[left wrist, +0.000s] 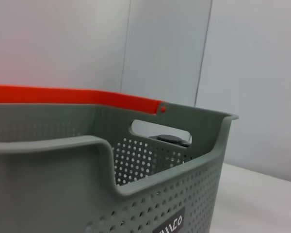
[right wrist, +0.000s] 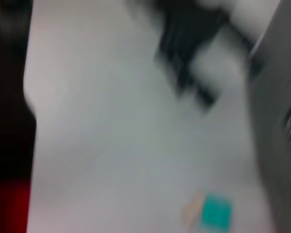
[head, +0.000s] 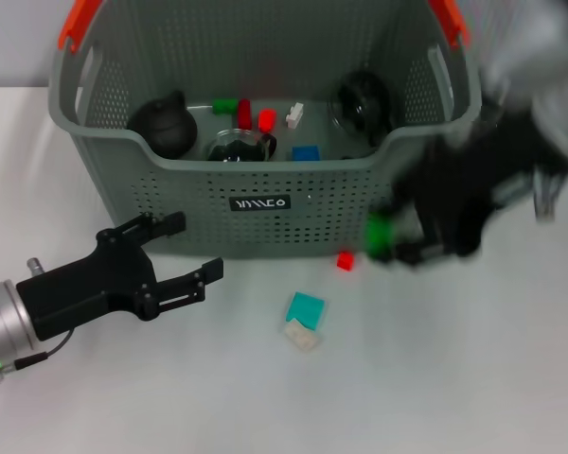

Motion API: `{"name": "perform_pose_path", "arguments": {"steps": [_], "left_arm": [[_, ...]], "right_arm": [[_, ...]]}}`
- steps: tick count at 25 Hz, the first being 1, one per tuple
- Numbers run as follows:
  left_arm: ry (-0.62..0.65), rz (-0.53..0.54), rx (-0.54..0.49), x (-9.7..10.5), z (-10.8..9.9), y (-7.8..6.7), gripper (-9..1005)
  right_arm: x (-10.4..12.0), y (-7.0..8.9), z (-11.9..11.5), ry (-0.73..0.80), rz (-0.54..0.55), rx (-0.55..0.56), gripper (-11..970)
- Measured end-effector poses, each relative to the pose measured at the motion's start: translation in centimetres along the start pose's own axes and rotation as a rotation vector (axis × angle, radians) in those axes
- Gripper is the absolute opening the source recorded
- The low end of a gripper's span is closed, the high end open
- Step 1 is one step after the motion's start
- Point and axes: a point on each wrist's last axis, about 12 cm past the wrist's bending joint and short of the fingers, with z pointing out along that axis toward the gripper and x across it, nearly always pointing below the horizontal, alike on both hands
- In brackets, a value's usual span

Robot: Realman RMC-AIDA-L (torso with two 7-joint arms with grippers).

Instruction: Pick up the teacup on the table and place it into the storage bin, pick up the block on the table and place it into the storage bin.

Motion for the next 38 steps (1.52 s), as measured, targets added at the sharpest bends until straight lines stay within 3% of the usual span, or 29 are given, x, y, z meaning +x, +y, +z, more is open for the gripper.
{"name": "perform_pose_path", "arguments": {"steps": [4, 7, 10, 15, 18, 21, 22, 27, 30, 34, 38], "left_arm": [[-0.003, 0.006, 0.008, 0.0, -0.2, -0.1, 853], [0.007, 0.020, 0.025, -0.2, 0.0, 0.0, 853], [0.007, 0.028, 0.036, -0.4, 0.2, 0.0, 853], [-0.008, 0.040, 0.070, -1.0, 0.6, -0.1, 853], [-0.019, 0.043, 0.086, -1.2, 0.7, -0.2, 852], [-0.027, 0.044, 0.093, -1.3, 0.7, -0.2, 852], [-0.028, 0.044, 0.094, -1.3, 0.7, -0.2, 852], [-0.033, 0.049, 0.103, -1.5, 0.6, -0.2, 852], [-0.036, 0.054, 0.109, -1.7, 0.6, -0.1, 852], [-0.034, 0.060, 0.123, -1.8, 0.7, -0.1, 852], [-0.033, 0.063, 0.124, -1.9, 0.7, 0.0, 852]], "right_arm": [[-2.9, -1.6, -4.8, -0.252, 0.040, 0.121, 438], [-4.3, -3.7, -6.6, -0.412, 0.089, 0.222, 438], [-4.7, -6.0, -6.6, -0.494, 0.166, 0.324, 439], [-3.4, -9.2, -4.8, -0.460, 0.286, 0.390, 441], [-2.3, -10.5, -3.6, -0.411, 0.334, 0.398, 442], [-1.7, -10.7, -3.3, -0.408, 0.337, 0.417, 443], [-1.6, -10.6, -3.4, -0.423, 0.334, 0.413, 443], [-0.6, -8.7, -4.8, -0.553, 0.295, 0.312, 673], [0.9, -6.6, -6.3, -0.671, 0.245, 0.223, 889], [3.4, -3.3, -7.0, -0.724, 0.159, 0.093, 934], [6.5, 0.0, -6.1, -0.613, 0.120, -0.016, 945]]}}
